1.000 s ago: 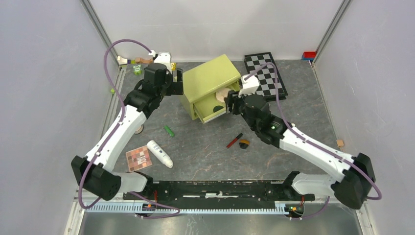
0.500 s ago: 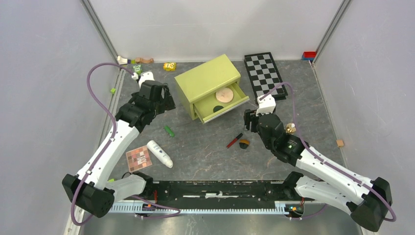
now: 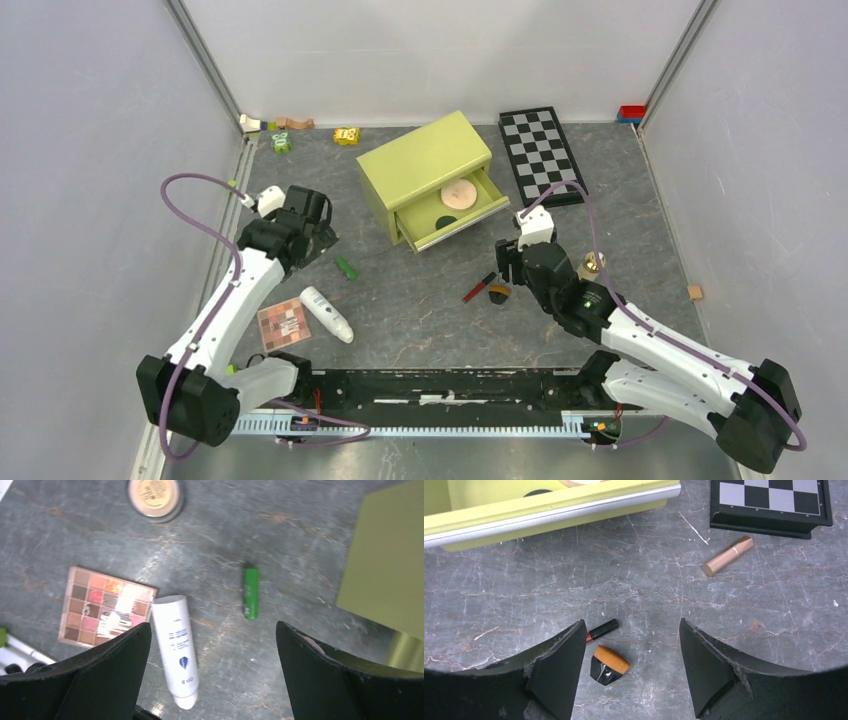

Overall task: Organize the makeup
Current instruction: Place the makeup tool in the drawer, then pick up the makeup brush from the center of the board.

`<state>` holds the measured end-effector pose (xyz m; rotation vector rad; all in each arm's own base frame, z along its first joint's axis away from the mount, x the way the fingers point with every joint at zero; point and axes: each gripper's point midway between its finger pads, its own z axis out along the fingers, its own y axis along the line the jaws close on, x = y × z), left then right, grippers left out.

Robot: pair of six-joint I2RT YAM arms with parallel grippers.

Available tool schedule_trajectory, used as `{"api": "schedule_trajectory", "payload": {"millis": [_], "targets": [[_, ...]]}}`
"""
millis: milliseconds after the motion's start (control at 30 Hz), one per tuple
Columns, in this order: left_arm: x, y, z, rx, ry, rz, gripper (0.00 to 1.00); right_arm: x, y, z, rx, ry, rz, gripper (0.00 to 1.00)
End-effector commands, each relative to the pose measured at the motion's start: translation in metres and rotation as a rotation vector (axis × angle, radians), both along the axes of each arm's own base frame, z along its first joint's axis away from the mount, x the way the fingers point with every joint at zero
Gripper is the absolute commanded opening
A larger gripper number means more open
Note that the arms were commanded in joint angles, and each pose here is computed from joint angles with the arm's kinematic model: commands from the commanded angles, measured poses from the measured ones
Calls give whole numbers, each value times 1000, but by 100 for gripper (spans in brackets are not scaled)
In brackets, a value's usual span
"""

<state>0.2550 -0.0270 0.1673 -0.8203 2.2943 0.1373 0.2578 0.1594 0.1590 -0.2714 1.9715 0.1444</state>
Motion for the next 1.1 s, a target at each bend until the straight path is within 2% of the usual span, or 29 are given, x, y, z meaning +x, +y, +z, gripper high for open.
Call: {"api": "schedule_trajectory", "payload": {"millis": [0,133,467,600,767,867,1067], "targets": [[-11,25,-20,0,97,162,100,-1,1,-3,4,-4,13,75],[-9,34,-34,-25,157,176,100,-1,1,-6,-6,5,20,75],[-11,63,-44,-67,171,249,100,-4,3,-13,-20,26,42,75],[-33,74,-60,-88,222,338,100,-5,4,-16,-22,35,47,75],[-63,67,-88,-150,318,413,100,-7,6,-20,-6,47,51,75],[-69,65,-94,-173,300,452,100,-8,7,-22,-5,52,57,76],[-59,67,-82,-171,240,429,100,-9,5,-24,-20,54,58,75]]}}
